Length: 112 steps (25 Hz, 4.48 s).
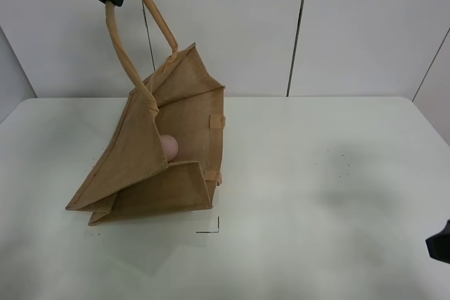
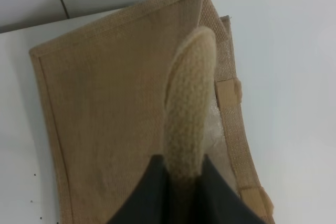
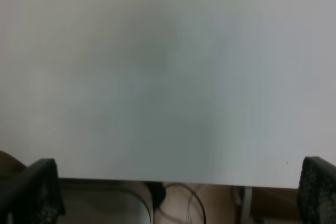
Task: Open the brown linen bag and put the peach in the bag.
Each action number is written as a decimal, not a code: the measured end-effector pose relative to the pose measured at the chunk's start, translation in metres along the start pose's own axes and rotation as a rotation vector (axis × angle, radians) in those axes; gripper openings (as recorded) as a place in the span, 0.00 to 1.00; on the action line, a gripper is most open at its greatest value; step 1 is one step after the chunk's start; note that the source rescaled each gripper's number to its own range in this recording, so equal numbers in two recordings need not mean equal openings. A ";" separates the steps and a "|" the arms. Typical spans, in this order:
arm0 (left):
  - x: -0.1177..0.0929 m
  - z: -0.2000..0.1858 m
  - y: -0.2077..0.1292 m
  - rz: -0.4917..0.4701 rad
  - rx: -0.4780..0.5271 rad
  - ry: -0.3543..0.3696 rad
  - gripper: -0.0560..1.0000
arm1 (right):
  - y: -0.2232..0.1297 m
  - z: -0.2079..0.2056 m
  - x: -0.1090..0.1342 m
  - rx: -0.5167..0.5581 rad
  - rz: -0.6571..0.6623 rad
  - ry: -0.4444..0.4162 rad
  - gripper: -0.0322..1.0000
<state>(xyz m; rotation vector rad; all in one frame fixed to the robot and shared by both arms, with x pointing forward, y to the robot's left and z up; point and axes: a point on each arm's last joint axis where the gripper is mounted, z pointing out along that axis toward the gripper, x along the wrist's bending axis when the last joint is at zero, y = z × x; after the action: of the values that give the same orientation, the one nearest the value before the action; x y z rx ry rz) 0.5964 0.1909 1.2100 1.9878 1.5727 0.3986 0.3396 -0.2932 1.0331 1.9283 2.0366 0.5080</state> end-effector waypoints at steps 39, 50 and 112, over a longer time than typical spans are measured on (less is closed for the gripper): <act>0.006 0.072 -0.015 -0.022 0.191 0.000 0.05 | -0.084 -0.064 0.006 -0.669 -0.042 -0.010 1.00; 0.019 0.213 -0.050 -0.062 0.446 0.008 0.05 | -0.084 -0.064 0.006 -0.669 -0.042 -0.012 1.00; 0.055 -0.026 -0.155 -0.161 0.303 0.148 1.00 | -0.084 -0.064 0.007 -0.669 -0.030 -0.002 1.00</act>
<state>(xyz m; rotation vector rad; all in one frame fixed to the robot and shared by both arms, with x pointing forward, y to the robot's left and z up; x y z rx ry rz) 0.4740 0.2732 1.1321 2.0691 1.9702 0.2605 0.2352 -0.2938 1.0536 1.4805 1.5971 1.0204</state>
